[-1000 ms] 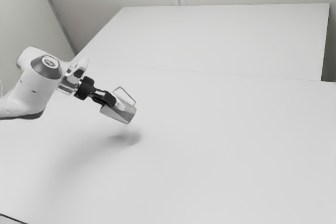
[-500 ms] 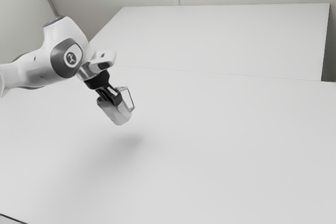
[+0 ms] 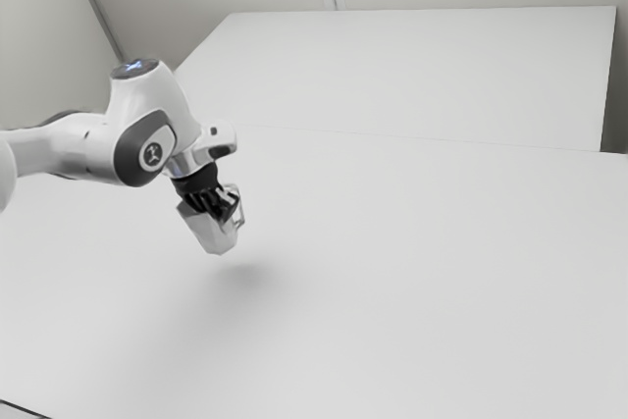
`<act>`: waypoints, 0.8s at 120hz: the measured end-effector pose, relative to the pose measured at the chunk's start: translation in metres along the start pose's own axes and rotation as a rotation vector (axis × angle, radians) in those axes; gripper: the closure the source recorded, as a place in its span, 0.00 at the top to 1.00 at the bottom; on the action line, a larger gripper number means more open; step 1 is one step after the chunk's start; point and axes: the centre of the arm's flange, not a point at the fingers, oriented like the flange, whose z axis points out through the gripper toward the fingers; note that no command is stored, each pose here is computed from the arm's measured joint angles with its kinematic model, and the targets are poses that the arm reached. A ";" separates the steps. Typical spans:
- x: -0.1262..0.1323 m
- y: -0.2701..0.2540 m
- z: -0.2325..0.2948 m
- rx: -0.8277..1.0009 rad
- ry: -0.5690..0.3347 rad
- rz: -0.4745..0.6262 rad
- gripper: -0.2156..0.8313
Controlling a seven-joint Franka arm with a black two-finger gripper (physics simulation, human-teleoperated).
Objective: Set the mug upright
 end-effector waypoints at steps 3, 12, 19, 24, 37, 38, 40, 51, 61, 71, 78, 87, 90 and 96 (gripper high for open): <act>-0.001 0.000 0.002 0.002 0.003 -0.011 0.04; -0.003 0.000 0.008 0.007 0.008 -0.045 0.04; -0.006 0.000 0.015 0.009 0.009 -0.069 0.04; -0.007 0.001 0.018 0.010 0.011 -0.083 0.04; -0.011 0.004 0.029 0.010 0.010 -0.116 0.04; -0.011 0.004 0.030 0.011 0.010 -0.119 0.04; -0.011 0.004 0.031 0.011 0.011 -0.124 0.04; -0.011 0.004 0.038 0.011 0.013 -0.150 0.04; -0.011 0.004 0.043 0.018 0.019 -0.164 0.04; -0.009 0.004 0.049 0.024 0.023 -0.175 0.04; -0.008 0.004 0.053 0.027 0.023 -0.184 0.04; -0.007 0.004 0.058 0.028 0.024 -0.195 0.04; -0.006 0.004 0.059 0.028 0.024 -0.198 0.04; -0.006 0.004 0.061 0.029 0.025 -0.205 0.04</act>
